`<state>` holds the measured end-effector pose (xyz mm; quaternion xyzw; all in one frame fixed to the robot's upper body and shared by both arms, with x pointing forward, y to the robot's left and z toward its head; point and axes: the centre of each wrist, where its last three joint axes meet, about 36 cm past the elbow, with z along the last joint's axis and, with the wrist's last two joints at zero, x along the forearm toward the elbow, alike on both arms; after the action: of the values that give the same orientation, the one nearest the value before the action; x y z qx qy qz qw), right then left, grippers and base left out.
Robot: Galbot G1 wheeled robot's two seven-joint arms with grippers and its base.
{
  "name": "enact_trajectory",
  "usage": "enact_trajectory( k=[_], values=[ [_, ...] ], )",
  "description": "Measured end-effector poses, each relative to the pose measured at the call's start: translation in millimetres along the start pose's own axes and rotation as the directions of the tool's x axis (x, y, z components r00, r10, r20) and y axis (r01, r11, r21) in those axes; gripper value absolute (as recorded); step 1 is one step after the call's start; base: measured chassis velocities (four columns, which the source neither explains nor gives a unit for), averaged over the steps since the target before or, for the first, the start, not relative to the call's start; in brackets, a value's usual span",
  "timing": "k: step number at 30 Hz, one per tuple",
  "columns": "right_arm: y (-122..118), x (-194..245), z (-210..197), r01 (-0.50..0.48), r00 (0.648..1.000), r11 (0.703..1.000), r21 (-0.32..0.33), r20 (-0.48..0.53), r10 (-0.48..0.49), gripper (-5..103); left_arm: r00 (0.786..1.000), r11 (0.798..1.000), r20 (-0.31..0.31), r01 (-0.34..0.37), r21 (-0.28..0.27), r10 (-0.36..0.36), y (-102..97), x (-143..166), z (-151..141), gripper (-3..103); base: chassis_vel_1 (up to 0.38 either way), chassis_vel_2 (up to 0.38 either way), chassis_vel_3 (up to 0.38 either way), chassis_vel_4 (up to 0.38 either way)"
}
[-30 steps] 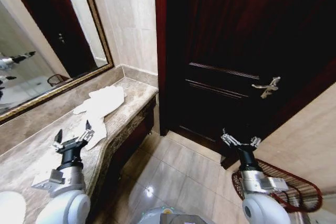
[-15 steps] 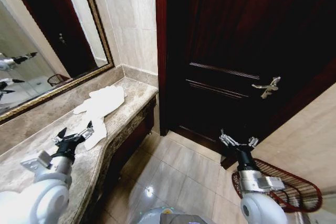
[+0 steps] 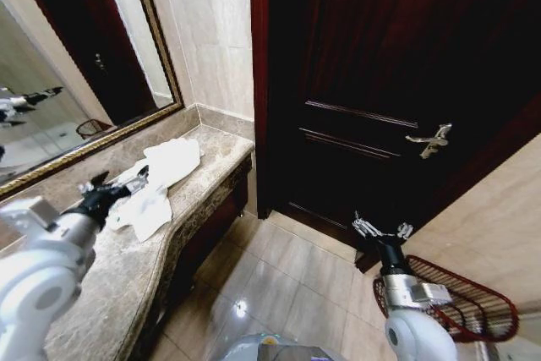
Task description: Discard the used towel into the hamper.
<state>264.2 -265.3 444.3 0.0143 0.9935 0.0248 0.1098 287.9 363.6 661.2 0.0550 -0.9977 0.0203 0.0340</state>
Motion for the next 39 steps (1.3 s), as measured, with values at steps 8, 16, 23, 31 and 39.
enact_trajectory(
  k=[8, 16, 23, 31, 39],
  values=[
    [0, -10, 5, 0.013, 1.000, 1.000, 0.008, -0.010, -0.013, 100, 0.998, 0.999, -0.065, 0.004, -0.048, -0.007, 39.2, -58, -53, 99, 0.000, 0.000, 0.000, 0.000],
    [13, -17, 11, 0.036, 0.999, 0.999, 0.003, -0.015, -0.036, 100, 0.983, 0.999, -0.175, 0.050, -0.022, -0.053, 82.2, -113, -64, 99, 0.000, 0.000, 0.000, 0.000],
    [19, -22, 12, 0.053, 0.998, 0.999, 0.009, -0.018, -0.053, 100, 0.965, 0.997, -0.262, 0.043, 0.057, -0.026, 99.5, -152, -50, 99, 0.000, 0.000, 0.000, 0.000],
    [20, -23, 15, 0.053, 0.998, 0.998, 0.015, -0.026, -0.052, 100, 0.955, 0.996, -0.297, 0.023, 0.089, 0.004, 91.0, -192, -27, 99, 0.000, 0.000, 0.000, 0.000],
    [14, -20, 19, 0.023, 0.999, 1.000, 0.020, -0.032, -0.022, 100, 0.941, 0.997, -0.338, -0.003, 0.079, 0.030, 66.9, -237, -12, 99, 0.000, 0.000, 0.000, 0.000]
  ],
)
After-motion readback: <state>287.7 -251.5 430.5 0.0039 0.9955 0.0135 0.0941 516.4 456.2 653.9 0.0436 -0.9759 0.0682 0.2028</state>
